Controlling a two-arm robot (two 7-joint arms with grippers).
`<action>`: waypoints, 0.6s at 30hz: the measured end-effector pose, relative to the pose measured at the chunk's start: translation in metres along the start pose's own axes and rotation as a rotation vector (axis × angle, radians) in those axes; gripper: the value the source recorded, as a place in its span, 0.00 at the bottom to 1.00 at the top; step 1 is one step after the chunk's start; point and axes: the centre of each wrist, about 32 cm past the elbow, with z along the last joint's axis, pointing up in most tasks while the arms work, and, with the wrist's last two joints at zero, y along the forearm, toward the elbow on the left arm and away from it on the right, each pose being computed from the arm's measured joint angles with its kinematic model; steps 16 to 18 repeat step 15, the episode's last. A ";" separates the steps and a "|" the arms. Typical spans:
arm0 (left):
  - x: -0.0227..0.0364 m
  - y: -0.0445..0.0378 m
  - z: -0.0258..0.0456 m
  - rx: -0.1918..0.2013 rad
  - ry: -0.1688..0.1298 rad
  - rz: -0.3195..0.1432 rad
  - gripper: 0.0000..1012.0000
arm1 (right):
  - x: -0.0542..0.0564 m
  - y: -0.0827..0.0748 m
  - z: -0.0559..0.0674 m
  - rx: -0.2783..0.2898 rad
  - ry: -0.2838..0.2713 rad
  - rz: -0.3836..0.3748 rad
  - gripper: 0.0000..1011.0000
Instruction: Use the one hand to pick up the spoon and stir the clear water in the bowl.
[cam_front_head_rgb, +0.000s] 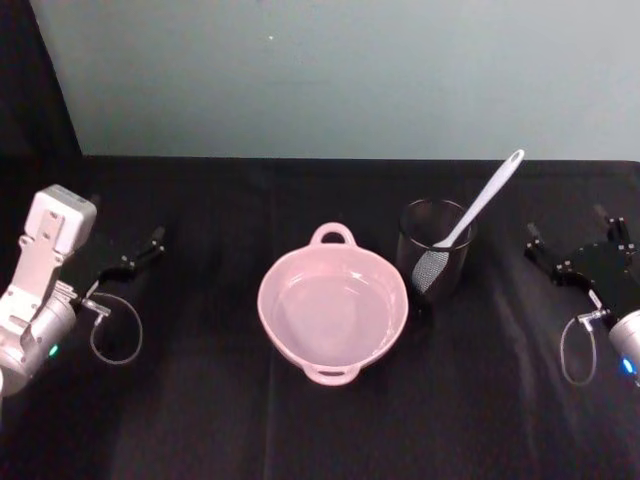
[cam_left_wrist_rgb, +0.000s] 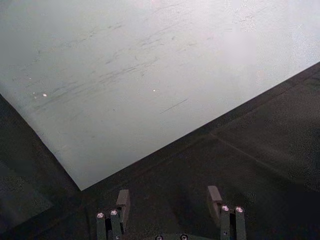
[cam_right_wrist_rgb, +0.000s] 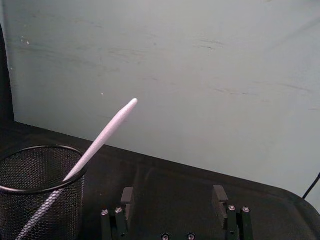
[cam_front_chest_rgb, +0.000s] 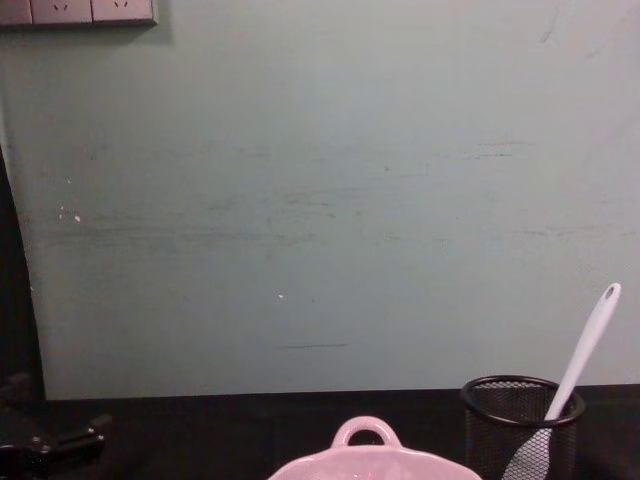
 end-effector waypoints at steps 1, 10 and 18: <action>0.0000 0.0000 0.0000 0.000 0.000 0.000 1.00 | 0.000 0.000 0.000 0.000 0.000 0.000 0.99; 0.0000 0.0000 0.0000 0.000 0.000 0.000 1.00 | 0.000 0.000 0.000 0.000 -0.002 0.001 0.99; 0.0000 0.0000 0.0000 0.000 0.000 0.000 1.00 | 0.000 0.000 0.000 0.000 -0.003 0.002 0.99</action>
